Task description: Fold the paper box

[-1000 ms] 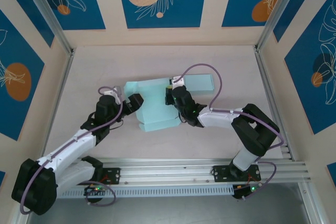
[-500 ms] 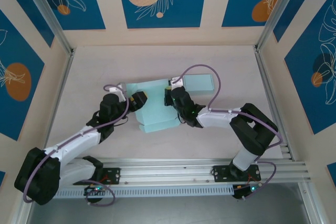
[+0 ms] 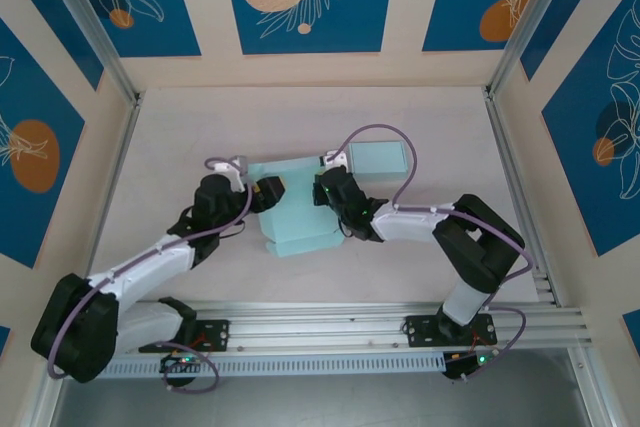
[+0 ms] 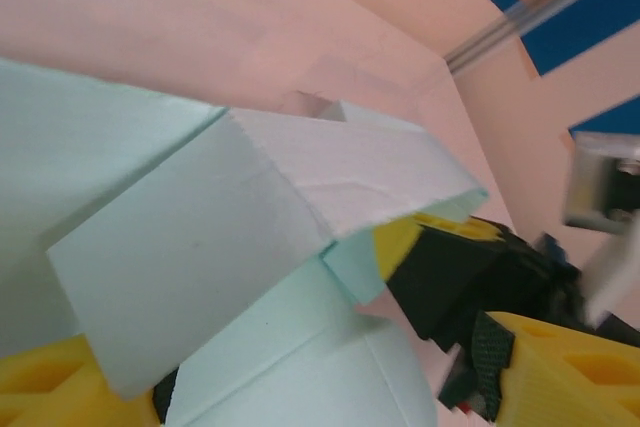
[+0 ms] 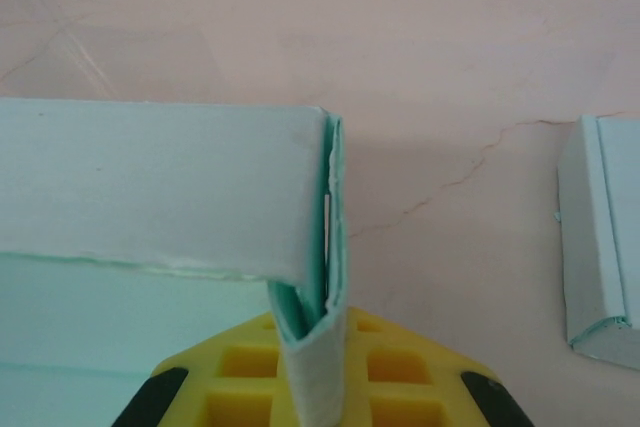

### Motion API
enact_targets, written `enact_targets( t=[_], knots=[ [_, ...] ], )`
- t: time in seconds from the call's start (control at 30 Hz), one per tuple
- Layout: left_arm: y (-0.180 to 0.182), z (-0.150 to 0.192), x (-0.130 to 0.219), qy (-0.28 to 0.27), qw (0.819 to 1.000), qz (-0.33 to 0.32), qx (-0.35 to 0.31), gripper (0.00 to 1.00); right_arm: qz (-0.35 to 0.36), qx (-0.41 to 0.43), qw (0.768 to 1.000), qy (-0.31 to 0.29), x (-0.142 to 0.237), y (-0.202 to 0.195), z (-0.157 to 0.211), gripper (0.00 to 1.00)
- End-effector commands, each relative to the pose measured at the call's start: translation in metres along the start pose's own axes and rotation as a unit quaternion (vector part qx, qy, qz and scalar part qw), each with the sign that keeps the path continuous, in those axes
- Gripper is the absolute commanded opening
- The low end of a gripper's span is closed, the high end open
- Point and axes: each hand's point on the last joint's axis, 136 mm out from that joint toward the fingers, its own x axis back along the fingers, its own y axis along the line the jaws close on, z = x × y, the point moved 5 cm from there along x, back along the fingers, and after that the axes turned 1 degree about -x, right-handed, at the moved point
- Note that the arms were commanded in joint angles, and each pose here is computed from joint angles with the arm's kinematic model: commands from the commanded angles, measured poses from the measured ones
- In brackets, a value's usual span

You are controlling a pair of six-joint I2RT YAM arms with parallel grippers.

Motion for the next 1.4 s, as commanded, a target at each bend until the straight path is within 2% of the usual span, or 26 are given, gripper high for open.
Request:
enact_targets(
  t=[0.0, 0.1, 0.17, 0.33, 0.43, 0.53, 0.63, 0.77, 0.83, 0.9, 1.07, 1.17, 1.37],
  knots=[
    [-0.055, -0.035, 0.033, -0.026, 0.992, 0.071, -0.106, 0.79, 0.013, -0.027, 1.0, -0.006, -0.003, -0.005, -0.012, 0.0],
    [-0.064, -0.056, 0.062, -0.063, 0.984, 0.051, -0.157, 0.79, 0.014, -0.03, 0.999, -0.004, -0.001, -0.008, -0.013, 0.0],
    [-0.055, -0.067, 0.076, -0.09, 0.98, 0.002, -0.179, 0.79, 0.014, -0.032, 0.999, -0.001, 0.002, -0.009, -0.013, 0.0],
    [-0.007, -0.082, 0.087, -0.111, 0.976, -0.106, -0.157, 0.77, 0.008, -0.042, 0.999, 0.006, 0.008, -0.008, -0.015, 0.0],
    [0.029, -0.082, 0.081, -0.102, 0.977, -0.152, -0.112, 0.73, 0.001, -0.047, 0.999, 0.007, 0.013, -0.007, -0.017, 0.0],
    [0.056, -0.075, 0.068, -0.091, 0.978, -0.164, -0.09, 0.7, -0.007, -0.046, 0.999, 0.002, 0.019, -0.006, -0.018, 0.0],
    [0.073, -0.067, 0.052, -0.079, 0.977, -0.175, -0.093, 0.66, -0.017, -0.045, 0.999, 0.0, 0.023, -0.004, -0.018, 0.0],
    [0.089, -0.062, 0.036, -0.066, 0.975, -0.186, -0.1, 0.54, -0.027, -0.043, 0.999, 0.001, 0.025, -0.001, -0.018, 0.0],
    [0.094, -0.061, 0.031, -0.059, 0.974, -0.193, -0.106, 0.53, -0.029, -0.041, 0.999, 0.002, 0.025, 0.001, -0.018, 0.0],
    [0.098, -0.058, 0.024, -0.049, 0.975, -0.188, -0.11, 0.53, -0.03, -0.041, 0.999, 0.003, 0.025, 0.002, -0.017, 0.0],
    [0.09, -0.045, 0.0, -0.015, 0.989, -0.111, -0.097, 0.47, -0.018, -0.041, 0.999, 0.011, 0.019, 0.002, -0.016, 0.0],
    [0.085, -0.037, -0.005, -0.009, 0.992, -0.088, -0.087, 0.42, -0.003, -0.043, 0.999, 0.017, 0.014, 0.001, -0.013, 0.0],
    [0.069, -0.026, -0.009, 0.007, 0.995, -0.042, -0.089, 0.41, 0.004, -0.041, 0.999, 0.027, 0.004, 0.003, -0.008, 0.0]
  ],
)
